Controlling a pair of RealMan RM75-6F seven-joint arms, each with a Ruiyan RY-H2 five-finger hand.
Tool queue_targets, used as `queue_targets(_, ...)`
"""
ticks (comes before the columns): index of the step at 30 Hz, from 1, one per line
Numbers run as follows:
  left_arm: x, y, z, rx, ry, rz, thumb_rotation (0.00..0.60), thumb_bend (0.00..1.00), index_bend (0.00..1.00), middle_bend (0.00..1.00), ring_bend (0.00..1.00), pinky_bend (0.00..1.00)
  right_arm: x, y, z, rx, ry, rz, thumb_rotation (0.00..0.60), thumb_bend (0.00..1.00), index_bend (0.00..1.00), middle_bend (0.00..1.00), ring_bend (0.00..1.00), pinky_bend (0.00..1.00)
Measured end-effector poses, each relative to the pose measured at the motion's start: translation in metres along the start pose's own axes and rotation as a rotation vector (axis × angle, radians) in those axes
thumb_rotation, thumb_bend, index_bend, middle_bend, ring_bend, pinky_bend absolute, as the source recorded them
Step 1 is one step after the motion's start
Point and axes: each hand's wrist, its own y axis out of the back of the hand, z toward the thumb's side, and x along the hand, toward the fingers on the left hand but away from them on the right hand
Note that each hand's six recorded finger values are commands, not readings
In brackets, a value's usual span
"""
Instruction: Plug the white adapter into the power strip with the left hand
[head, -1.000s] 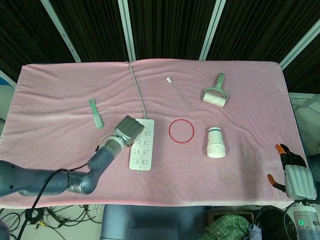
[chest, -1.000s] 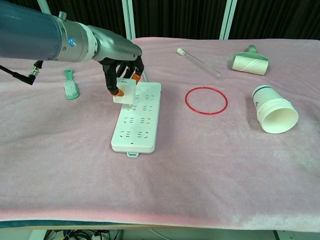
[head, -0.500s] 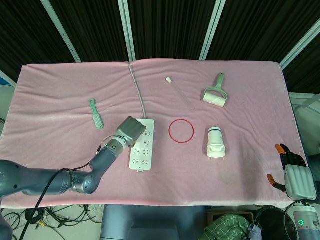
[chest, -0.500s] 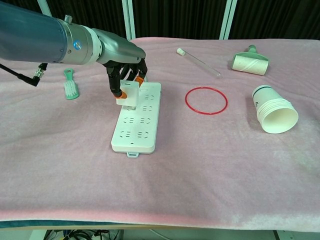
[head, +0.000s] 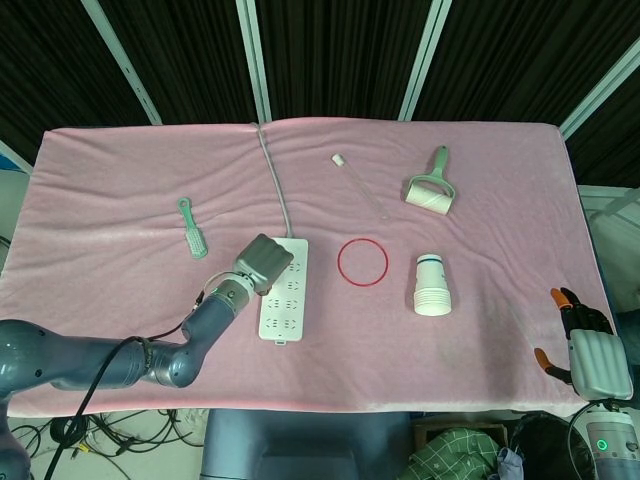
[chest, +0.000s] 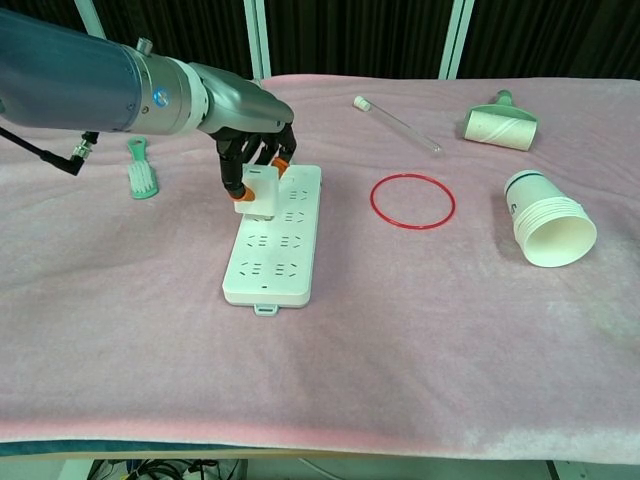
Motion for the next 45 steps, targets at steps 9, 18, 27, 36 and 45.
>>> queue_targets(9, 0.003, -0.003, 0.006, 0.007, -0.011, -0.011, 0.6, 0.36, 0.57, 0.6, 0.4, 0.52, 0.0, 0.0, 0.0, -0.003, 0.001, 0.003, 0.6, 0.19, 0.1, 0.07, 0.17, 0.16)
queue_targets(18, 0.007, -0.004, 0.016, 0.006, -0.034, -0.016, 0.6, 0.38, 0.6, 0.63, 0.46, 0.69, 0.0, -0.001, 0.0, -0.005, 0.003, 0.008, 0.6, 0.19, 0.1, 0.07, 0.17, 0.16)
queue_targets(27, 0.009, -0.01, 0.018, 0.026, -0.036, -0.033, 0.6, 0.38, 0.61, 0.64, 0.51, 0.76, 0.0, -0.001, 0.001, -0.007, 0.005, 0.012, 0.6, 0.19, 0.1, 0.07, 0.17, 0.16)
queue_targets(36, 0.011, -0.015, 0.02, 0.034, -0.041, -0.044, 0.6, 0.39, 0.62, 0.66, 0.53, 0.8, 0.0, -0.002, 0.001, -0.009, 0.005, 0.013, 0.6, 0.19, 0.1, 0.07, 0.17, 0.16)
queue_targets(45, 0.013, -0.02, 0.021, 0.042, -0.042, -0.048, 0.6, 0.39, 0.63, 0.67, 0.55, 0.83, 0.0, -0.002, 0.001, -0.009, 0.006, 0.013, 0.6, 0.19, 0.1, 0.07, 0.17, 0.16)
